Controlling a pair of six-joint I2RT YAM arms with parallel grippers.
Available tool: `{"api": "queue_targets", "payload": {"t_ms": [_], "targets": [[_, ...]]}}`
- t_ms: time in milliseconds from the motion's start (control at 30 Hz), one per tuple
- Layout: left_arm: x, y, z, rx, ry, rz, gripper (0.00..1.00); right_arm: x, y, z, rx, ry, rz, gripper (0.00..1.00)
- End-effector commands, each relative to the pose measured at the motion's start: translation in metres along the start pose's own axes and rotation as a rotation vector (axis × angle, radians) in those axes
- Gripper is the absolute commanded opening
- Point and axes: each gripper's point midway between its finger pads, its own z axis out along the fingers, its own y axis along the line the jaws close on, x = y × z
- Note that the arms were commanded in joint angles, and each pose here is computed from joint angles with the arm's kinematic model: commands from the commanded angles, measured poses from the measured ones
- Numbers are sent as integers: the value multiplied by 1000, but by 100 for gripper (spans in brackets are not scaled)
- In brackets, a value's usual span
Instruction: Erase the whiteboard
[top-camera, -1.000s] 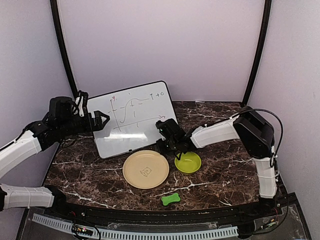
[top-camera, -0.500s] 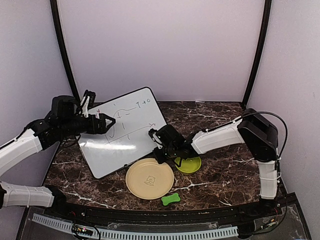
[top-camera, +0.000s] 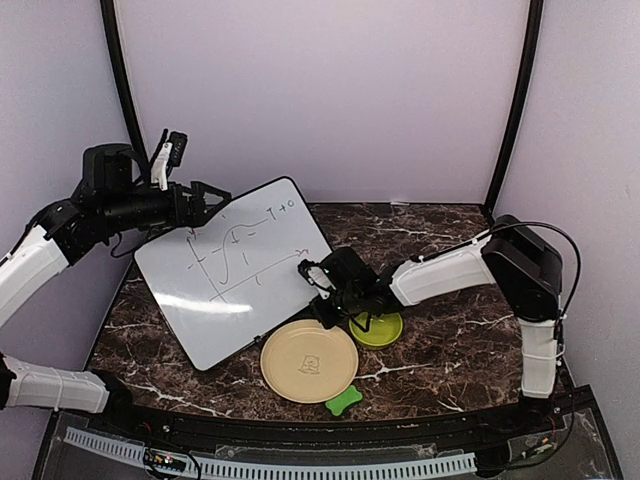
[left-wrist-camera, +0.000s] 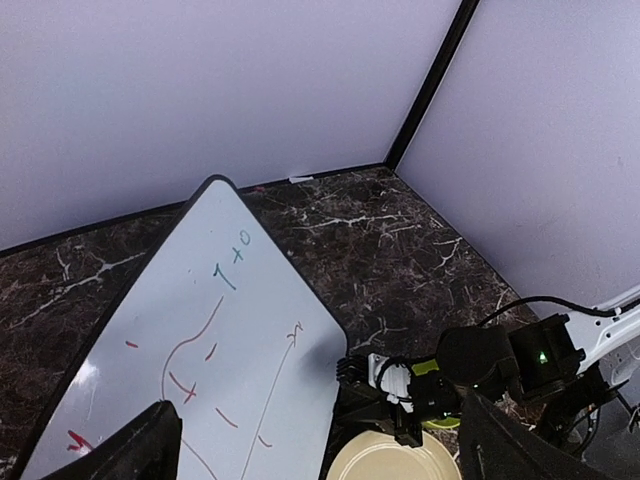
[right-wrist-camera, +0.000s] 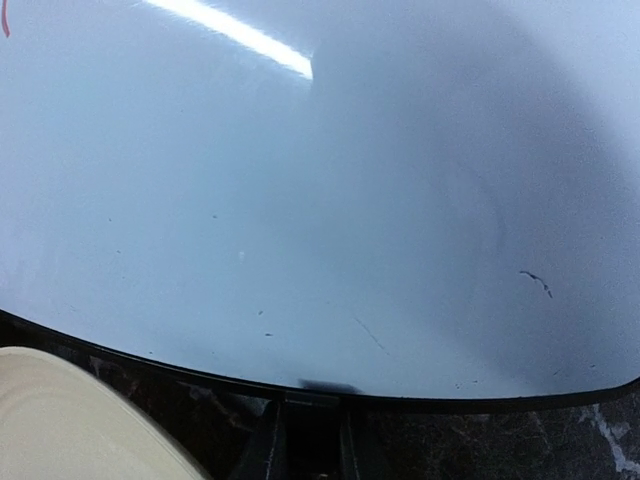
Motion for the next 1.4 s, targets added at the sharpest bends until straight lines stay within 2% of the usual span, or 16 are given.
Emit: {"api": "queue_targets", "payload": {"t_ms": [0, 200, 233, 267, 400, 500, 600, 767, 867, 967, 1267, 1367], "targets": [[-6, -2, 0, 48, 36, 4, 99, -30, 19, -25, -151, -90, -51, 0], [-14, 2, 2, 78, 19, -25, 99, -35, 18, -29, -190, -91, -96, 0], [-12, 3, 3, 79, 23, -33, 99, -37, 18, -30, -191, -95, -102, 3], [-12, 3, 4, 81, 19, -35, 99, -40, 18, -32, -191, -100, -104, 7], [-6, 4, 8, 92, 26, -54, 99, -59, 16, -44, -172, -137, -111, 37], [0, 4, 11, 103, 38, -66, 99, -75, 14, -59, -164, -177, -115, 48], [1, 5, 12, 104, 38, -66, 99, -84, 13, -77, -159, -188, -137, 52], [-1, 4, 11, 107, 26, -69, 99, -83, 27, -129, -234, -227, -208, 52], [1, 5, 14, 114, 36, -72, 99, -57, 47, -168, -337, -231, -261, 52], [3, 4, 16, 126, 39, -72, 99, -10, 68, -192, -380, -170, -326, 53], [2, 0, 25, 182, 38, -91, 99, 121, 100, -186, -325, 171, -351, 52], [0, -3, 24, 195, 27, -94, 99, 136, 111, -190, -365, 177, -323, 52]]}}
